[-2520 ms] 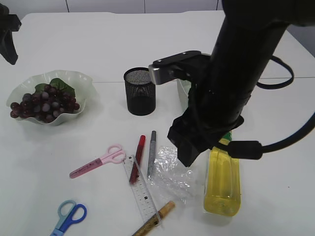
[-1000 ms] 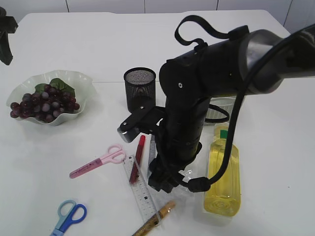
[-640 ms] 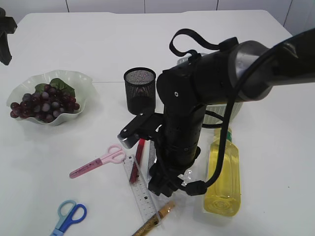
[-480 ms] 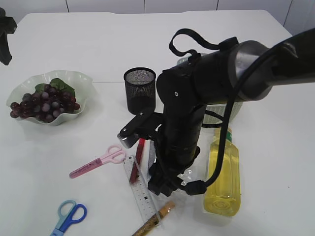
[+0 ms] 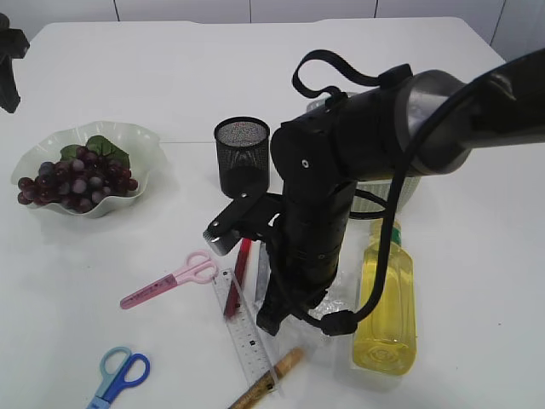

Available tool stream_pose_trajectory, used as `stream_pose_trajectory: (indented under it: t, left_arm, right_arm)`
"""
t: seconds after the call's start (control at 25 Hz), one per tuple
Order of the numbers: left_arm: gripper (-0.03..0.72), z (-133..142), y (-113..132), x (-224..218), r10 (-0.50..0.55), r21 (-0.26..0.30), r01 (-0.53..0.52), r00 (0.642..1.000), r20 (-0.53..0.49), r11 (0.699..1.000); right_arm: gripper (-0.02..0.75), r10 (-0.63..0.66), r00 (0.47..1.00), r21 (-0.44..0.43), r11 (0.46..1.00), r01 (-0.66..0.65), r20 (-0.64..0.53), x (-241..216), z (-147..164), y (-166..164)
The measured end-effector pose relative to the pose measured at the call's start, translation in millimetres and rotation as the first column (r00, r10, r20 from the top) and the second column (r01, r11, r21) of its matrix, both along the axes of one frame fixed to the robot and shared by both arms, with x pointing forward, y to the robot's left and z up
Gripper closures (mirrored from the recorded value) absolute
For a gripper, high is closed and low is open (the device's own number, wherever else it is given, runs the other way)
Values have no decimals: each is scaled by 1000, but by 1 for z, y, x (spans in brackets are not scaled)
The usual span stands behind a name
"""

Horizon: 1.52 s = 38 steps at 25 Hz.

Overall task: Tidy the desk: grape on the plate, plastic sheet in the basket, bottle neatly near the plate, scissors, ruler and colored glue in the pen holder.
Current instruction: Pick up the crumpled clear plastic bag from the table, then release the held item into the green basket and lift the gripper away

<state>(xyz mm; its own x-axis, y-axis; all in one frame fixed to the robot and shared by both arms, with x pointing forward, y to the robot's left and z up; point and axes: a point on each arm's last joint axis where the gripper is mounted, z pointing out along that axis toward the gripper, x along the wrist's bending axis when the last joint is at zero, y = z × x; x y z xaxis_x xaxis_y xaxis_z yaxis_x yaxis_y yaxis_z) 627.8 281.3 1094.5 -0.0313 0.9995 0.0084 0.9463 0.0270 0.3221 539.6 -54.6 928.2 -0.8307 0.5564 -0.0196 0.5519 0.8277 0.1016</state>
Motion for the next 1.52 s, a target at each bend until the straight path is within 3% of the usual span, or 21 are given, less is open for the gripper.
stream_pose_trajectory:
  t: [0.2,0.52,0.92,1.28,1.52]
  left_arm:
    - [265,0,0,0,0,1,0,1000,0,1000]
    - [265,0,0,0,0,1,0,1000,0,1000]
    - [265,0,0,0,0,2,0,1000,0,1000]
    - [267,0,0,0,0,2,0,1000,0,1000]
    - [270,0,0,0,0,2,0,1000,0,1000]
  right_arm:
    - [753,-52,999,3,999,52,-3,5,13,4]
    - [753,-158,987,10,987,158,-14,19,69,16]
    - [753,-294,950,181,945,273,101,46,134,19]
    - [753,-548,816,317,819,478,185,100,185,-53]
    - [753,-664,719,317,740,593,205,124,188,-111]
